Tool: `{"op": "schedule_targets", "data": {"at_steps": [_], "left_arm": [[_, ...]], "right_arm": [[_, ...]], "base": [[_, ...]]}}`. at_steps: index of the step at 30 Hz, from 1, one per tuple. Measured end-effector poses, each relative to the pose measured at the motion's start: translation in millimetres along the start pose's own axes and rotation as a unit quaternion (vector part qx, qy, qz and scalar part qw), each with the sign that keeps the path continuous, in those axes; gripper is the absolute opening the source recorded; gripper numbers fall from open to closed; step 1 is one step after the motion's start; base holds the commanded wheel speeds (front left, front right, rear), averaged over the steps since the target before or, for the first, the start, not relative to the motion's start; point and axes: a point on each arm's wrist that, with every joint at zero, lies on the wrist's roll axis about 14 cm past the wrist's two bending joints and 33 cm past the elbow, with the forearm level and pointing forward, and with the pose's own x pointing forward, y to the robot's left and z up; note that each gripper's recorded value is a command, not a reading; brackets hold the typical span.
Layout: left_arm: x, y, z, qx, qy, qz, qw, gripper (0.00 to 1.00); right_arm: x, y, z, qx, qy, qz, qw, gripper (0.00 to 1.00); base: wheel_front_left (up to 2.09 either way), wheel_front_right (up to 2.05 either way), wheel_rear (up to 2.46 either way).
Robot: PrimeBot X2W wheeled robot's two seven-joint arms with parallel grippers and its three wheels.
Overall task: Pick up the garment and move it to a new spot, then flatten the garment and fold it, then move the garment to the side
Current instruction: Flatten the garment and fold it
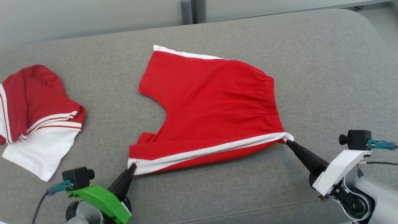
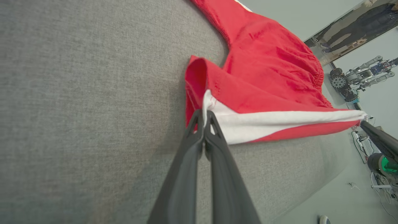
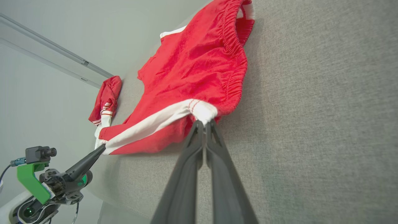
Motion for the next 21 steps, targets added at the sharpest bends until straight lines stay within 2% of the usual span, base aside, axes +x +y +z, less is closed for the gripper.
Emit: {"op": "schedule_targets", "data": {"at_steps": [4,15,16,17,18,19,20,21], "left_arm": [[-8.3,10.0,-16.5,0.008,0.022,0.015,1.0,0.0],[-10.3,9.8,-26.1,0.02,0.034,0.015,0.999,0.02],[-10.3,9.7,-26.6,0.02,0.035,0.015,0.999,0.08],[-10.2,9.4,-26.9,0.02,0.035,0.015,0.999,0.2],[-10.2,9.4,-27.4,0.02,0.036,0.015,0.999,0.44],[-10.3,9.4,-27.9,0.02,0.037,0.014,0.999,0.75],[-10.2,9.2,-27.5,0.02,0.034,0.014,0.999,1.0],[-10.2,9.1,-27.5,0.021,0.034,0.014,0.999,1.0]], "right_arm": [[-2.5,-0.3,-10.0,-0.015,0.016,0.001,1.0,0.0],[-10.5,-7.8,-30.9,-0.044,0.051,-0.006,0.998,0.0],[-10.8,-8.6,-31.6,-0.044,0.052,-0.007,0.998,0.08],[-11.4,-10.0,-32.9,-0.046,0.054,-0.009,0.997,0.35],[-12.1,-11.4,-34.6,-0.049,0.057,-0.011,0.997,0.53],[-12.7,-12.4,-36.0,-0.05,0.059,-0.012,0.997,0.88],[-13.1,-13.0,-37.0,-0.052,0.061,-0.013,0.997,1.0],[-13.4,-13.5,-38.0,-0.054,0.063,-0.013,0.996,1.0]], "base": [[0.0,0.0,0.0],[0.0,0.0,0.0],[0.0,0.0,0.0],[0.0,0.0,0.0],[0.0,0.0,0.0],[0.0,0.0,0.0],[0.0,0.0,0.0],[0.0,0.0,0.0]]}}
